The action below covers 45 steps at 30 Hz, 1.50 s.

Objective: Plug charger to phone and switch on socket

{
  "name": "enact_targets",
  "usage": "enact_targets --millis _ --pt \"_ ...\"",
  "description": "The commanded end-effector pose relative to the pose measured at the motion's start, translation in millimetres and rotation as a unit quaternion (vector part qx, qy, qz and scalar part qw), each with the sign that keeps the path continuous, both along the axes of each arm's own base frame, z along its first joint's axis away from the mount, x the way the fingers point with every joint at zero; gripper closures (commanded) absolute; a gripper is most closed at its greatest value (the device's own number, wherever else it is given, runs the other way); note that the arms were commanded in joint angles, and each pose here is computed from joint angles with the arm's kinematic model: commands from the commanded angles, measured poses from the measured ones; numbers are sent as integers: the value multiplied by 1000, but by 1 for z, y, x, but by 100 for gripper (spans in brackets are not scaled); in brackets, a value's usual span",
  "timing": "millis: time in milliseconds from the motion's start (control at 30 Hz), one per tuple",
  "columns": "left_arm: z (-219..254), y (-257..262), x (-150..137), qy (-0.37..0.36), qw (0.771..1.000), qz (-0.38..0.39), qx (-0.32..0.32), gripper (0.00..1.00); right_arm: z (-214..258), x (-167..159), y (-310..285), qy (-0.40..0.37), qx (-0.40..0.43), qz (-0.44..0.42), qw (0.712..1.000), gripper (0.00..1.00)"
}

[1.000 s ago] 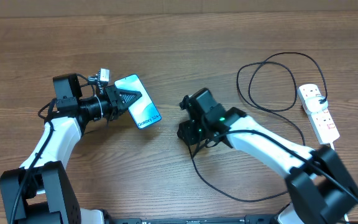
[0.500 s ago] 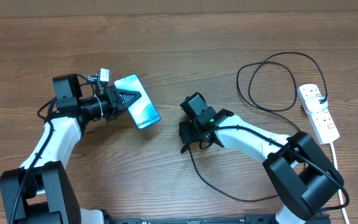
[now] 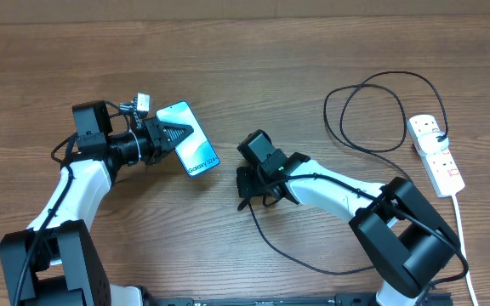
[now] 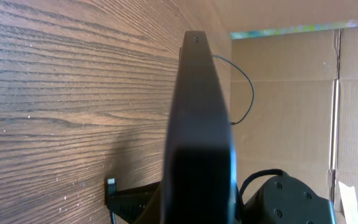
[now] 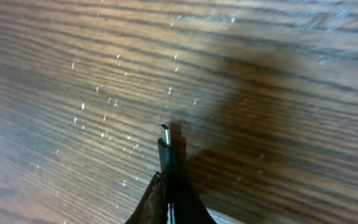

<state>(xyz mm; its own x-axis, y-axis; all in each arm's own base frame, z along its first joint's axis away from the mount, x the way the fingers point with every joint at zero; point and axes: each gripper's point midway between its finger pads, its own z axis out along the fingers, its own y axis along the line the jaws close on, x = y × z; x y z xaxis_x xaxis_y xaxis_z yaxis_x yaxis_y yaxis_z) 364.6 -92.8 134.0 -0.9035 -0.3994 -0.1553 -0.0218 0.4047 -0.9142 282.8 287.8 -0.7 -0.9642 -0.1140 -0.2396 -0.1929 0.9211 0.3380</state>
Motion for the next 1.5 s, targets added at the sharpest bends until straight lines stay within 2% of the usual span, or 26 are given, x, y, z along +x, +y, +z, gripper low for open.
enact_targets --millis 0,200,233,300,367,433,600,633,833,967,1467 --pt "14 -3 2 -24 999 -18 -12 96 -10 -6 -4 24 -6 38 999 96" --pt "20 -7 -2 -29 999 -32 -30 96 47 9 -39 15 -24 70 997 96" --pt "23 -9 -3 -34 998 -39 -37 96 60 6 -40 21 -6 79 997 96" --pt "37 -15 -6 -63 994 -66 -62 96 93 -10 -29 39 81 126 988 96" --pt "57 -20 -11 -112 984 -104 -91 96 129 -31 -16 59 184 174 966 96" --pt "75 -23 -15 -148 973 -136 -115 96 169 -51 -8 68 283 222 931 96" --pt "95 -22 -8 -167 968 -141 -123 96 217 -78 4 64 406 296 862 96" --pt "100 -22 -6 -169 968 -140 -124 95 218 -81 7 63 411 303 858 96" --pt "129 -25 10 -179 969 -107 -131 96 211 -85 22 31 414 334 846 96" --pt "145 -39 12 -195 965 -104 -141 96 198 -57 27 25 375 267 887 96" --pt "149 -49 -4 -211 955 -154 -138 96 211 -25 20 -12 394 235 888 96"
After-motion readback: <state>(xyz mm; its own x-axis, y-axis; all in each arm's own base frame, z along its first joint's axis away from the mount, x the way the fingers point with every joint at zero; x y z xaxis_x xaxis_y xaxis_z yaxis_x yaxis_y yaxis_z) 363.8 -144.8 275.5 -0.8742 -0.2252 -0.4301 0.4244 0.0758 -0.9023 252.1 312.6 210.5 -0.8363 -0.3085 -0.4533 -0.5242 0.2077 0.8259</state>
